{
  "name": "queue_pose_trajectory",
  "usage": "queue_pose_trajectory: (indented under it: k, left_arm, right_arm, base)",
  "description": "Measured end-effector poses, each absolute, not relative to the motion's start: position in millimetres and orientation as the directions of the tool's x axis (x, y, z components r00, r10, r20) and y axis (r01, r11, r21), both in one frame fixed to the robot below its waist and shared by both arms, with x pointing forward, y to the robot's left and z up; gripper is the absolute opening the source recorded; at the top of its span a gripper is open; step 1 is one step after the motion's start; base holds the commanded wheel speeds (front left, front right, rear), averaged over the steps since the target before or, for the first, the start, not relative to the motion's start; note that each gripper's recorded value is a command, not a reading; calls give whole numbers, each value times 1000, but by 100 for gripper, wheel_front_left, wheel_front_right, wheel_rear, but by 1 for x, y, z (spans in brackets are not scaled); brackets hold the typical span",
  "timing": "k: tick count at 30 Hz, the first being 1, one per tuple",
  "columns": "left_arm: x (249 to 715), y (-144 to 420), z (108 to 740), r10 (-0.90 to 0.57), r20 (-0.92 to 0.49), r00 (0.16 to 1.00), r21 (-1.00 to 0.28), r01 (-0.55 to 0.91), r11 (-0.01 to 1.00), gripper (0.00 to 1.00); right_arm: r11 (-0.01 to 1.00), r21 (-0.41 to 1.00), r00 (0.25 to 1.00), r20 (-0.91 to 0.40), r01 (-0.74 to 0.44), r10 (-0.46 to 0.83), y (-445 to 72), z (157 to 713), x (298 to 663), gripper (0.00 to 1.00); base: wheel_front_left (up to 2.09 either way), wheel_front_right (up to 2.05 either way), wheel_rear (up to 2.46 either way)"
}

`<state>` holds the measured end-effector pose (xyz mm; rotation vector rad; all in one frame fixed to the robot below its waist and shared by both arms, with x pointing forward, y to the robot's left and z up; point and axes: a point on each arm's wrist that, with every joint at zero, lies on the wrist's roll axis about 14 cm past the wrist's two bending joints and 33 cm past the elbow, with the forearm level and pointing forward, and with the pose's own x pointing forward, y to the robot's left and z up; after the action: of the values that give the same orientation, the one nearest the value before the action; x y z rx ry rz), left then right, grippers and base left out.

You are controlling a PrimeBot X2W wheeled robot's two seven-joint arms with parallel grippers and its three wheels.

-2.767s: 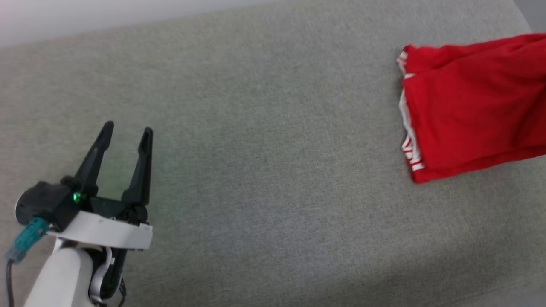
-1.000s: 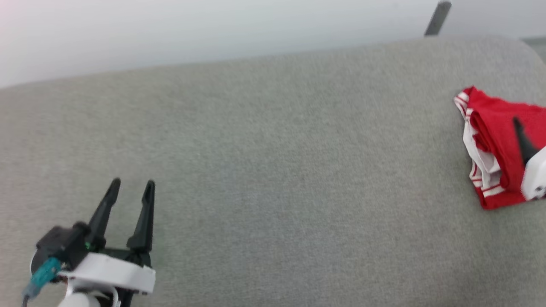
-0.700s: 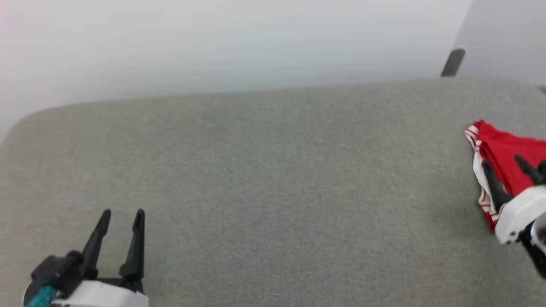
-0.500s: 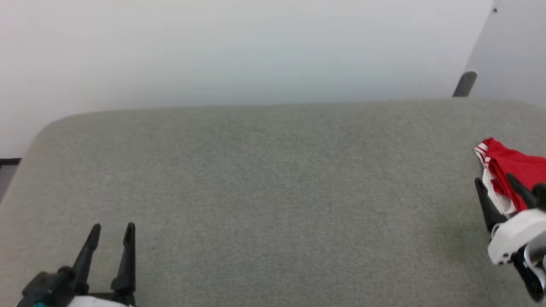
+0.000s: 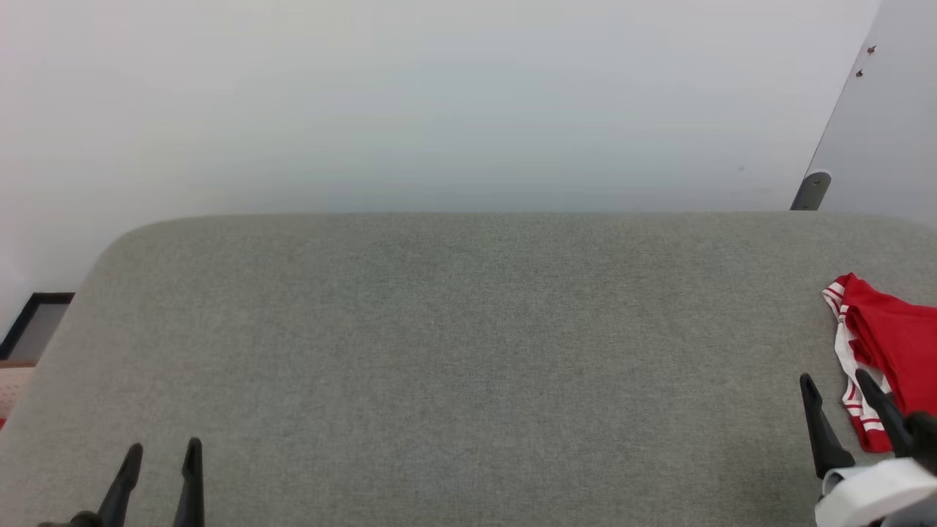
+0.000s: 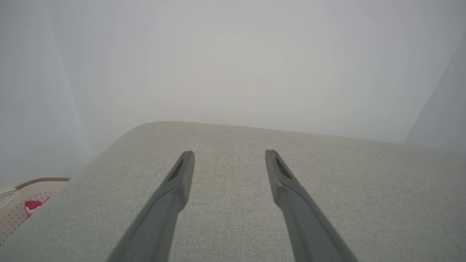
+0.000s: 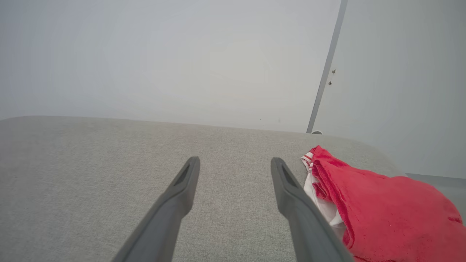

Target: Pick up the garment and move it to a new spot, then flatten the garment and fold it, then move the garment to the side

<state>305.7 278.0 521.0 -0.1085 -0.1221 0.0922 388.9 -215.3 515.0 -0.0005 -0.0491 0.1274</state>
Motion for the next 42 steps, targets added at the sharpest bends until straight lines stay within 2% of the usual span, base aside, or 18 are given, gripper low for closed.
queue_pose_trajectory:
  k: [11, 22, 23, 29, 42]
  left_arm:
    - [302, 280, 515, 107, 98, 989, -132, -94, 987, 100]
    - [303, 273, 510, 84, 81, 993, -136, -72, 988, 100]
    - [303, 273, 508, 83, 76, 994, -136, -72, 988, 0]
    - [298, 265, 485, 96, 8, 995, -202, -93, 975, 0]
    - [310, 262, 484, 129, -19, 992, -419, -125, 900, 0]
  right_arm:
    - [994, 11, 991, 83, -104, 103, -210, 514, 359, 100]
    - [995, 20, 992, 84, -97, 95, -207, 512, 348, 100]
    - [995, 22, 992, 80, -96, 94, -207, 510, 348, 0]
    - [994, 79, 997, 2, -81, 81, -204, 486, 341, 0]
    - [946, 323, 1000, -18, -14, 20, -210, 486, 347, 0]
  base:
    - [0, 0, 0]
    - [0, 0, 0]
    - [0, 0, 0]
    - [0, 0, 0]
    - [0, 0, 0]
